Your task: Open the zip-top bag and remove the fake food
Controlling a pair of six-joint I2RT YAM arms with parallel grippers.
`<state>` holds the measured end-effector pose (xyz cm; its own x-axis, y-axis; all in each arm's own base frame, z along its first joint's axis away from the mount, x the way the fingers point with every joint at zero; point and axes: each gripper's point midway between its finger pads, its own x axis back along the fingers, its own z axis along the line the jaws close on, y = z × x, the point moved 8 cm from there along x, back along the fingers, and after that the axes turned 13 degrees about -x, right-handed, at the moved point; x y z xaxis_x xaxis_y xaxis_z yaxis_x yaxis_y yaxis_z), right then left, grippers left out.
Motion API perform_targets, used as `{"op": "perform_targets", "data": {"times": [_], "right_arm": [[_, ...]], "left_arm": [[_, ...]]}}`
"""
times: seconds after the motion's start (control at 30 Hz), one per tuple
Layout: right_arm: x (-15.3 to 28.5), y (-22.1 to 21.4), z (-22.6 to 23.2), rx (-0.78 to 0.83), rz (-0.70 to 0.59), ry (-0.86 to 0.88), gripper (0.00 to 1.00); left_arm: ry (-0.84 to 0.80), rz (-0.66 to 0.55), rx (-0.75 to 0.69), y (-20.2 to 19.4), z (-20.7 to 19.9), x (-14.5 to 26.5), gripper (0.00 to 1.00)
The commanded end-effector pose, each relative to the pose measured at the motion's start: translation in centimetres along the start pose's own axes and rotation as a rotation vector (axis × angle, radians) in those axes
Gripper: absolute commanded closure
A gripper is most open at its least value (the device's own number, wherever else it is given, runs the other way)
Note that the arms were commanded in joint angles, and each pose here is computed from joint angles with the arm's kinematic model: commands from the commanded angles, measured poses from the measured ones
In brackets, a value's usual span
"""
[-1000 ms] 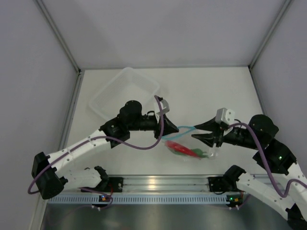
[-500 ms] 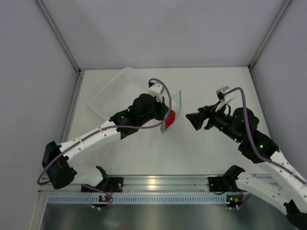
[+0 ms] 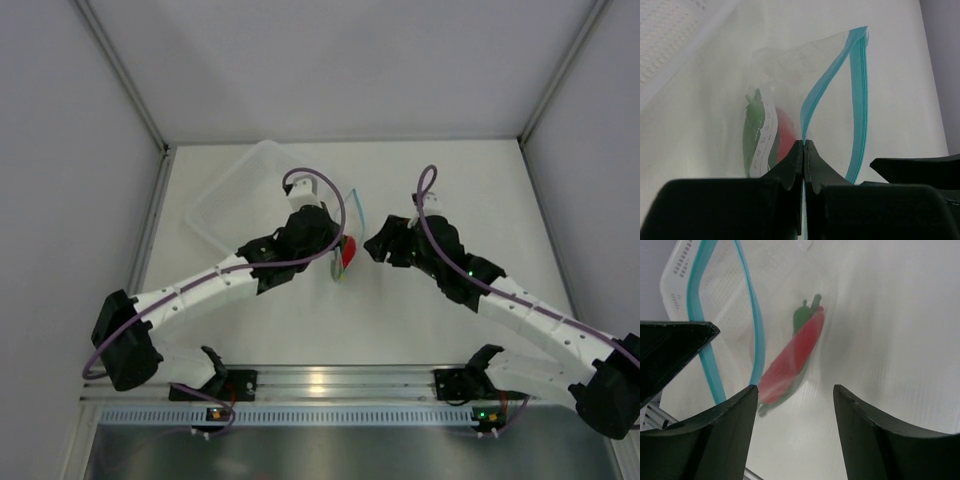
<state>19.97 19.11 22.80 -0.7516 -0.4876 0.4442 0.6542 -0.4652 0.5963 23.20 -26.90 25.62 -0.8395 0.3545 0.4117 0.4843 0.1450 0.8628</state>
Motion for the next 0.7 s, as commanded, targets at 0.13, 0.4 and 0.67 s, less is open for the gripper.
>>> {"op": "perform_targets", "data": {"times": [0.13,0.4,0.67], "right_arm": [[0.3,1.5,2.8,-0.075,-0.121,0.159,0.38],[-2.4,1.3,3.4,-0.003,-0.07,0.129,0.61],[-1.7,0.8,-2.4,0.119,-0.166,-0.195,0.99]], "left_arm": [[-0.019,-0.076,0.115,0.3,-1.2,-0.4,1.0],[-0.036,-0.066,0.115,-0.3,-2.0,-0.3,1.0],[0.032,-0.087,0.078,-1.0,-0.2,0.1,1.0]]}}
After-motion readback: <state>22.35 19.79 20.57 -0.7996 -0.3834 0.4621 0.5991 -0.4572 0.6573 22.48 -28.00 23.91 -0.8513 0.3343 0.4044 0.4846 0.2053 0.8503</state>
